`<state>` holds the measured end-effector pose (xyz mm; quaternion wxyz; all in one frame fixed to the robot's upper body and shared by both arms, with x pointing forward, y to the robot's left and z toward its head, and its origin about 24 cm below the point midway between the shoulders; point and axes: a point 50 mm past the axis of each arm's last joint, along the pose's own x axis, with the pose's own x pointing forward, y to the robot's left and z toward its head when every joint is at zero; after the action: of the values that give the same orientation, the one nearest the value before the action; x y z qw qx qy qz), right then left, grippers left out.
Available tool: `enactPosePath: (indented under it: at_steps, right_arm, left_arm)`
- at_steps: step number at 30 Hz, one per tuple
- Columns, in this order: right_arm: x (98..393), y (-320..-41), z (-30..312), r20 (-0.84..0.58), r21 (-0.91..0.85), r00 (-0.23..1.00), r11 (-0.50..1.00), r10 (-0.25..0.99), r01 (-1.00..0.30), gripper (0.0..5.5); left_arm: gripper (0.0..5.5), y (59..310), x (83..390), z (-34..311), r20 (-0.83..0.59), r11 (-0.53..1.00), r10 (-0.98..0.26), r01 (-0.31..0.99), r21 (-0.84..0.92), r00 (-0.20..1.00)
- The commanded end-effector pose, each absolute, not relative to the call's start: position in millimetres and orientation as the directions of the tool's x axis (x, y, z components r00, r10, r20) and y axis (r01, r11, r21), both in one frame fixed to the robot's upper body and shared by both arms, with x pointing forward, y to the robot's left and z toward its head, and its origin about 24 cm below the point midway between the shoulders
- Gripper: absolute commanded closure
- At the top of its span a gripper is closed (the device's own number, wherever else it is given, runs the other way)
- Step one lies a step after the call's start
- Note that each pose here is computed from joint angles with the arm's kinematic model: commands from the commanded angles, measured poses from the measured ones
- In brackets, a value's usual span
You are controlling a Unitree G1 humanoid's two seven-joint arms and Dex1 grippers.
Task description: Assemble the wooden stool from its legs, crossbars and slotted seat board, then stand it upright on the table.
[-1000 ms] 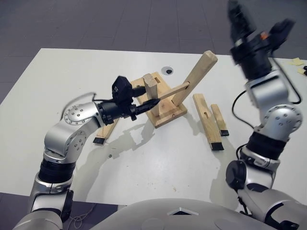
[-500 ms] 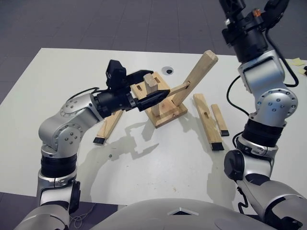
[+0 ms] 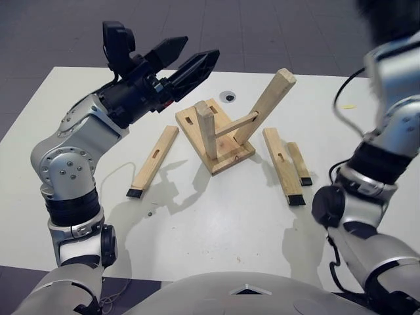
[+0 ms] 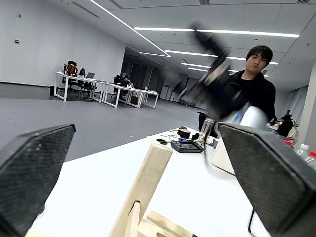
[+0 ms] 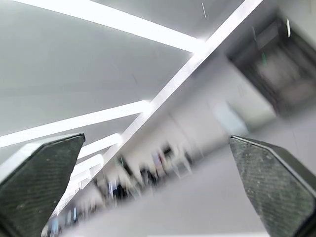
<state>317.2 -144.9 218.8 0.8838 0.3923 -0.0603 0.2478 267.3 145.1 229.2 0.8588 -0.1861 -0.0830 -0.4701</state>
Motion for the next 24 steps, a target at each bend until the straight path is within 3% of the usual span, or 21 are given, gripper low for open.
enactPosePath:
  at_steps: [1,7,12,15,21,24]
  right_arm:
    - [285.5,-114.1,118.3,-0.063,0.673,0.839,0.644,0.540,-0.364,0.10]
    - [301.8,-145.1,163.6,0.172,0.704,0.896,0.584,0.410,-0.403,0.10]
    - [286.2,-144.4,185.1,0.358,0.732,0.816,0.407,0.453,-0.547,0.10]
    - [282.7,-160.1,197.1,0.448,0.750,0.806,0.328,0.386,-0.574,0.10]
    - [304.3,-212.5,211.8,0.435,0.809,0.899,0.411,0.061,-0.419,0.10]
    - [313.9,-227.5,196.2,0.308,0.824,0.950,0.514,-0.052,-0.239,0.10]
  left_arm:
    - [0.12,142.0,266.5,218.8,0.283,0.483,-0.788,0.834,-0.267,0.547]
    - [0.12,136.8,264.8,209.3,0.258,0.474,-0.799,0.833,-0.285,0.543]
    - [0.12,139.0,268.7,208.5,0.263,0.492,-0.783,0.820,-0.291,0.563]
    - [0.12,143.0,274.0,211.0,0.279,0.525,-0.750,0.797,-0.299,0.599]
    - [0.12,158.4,286.1,225.6,0.378,0.583,-0.614,0.721,-0.374,0.693]
    - [0.12,178.8,303.3,219.7,0.298,0.766,-0.404,0.498,-0.407,0.865]
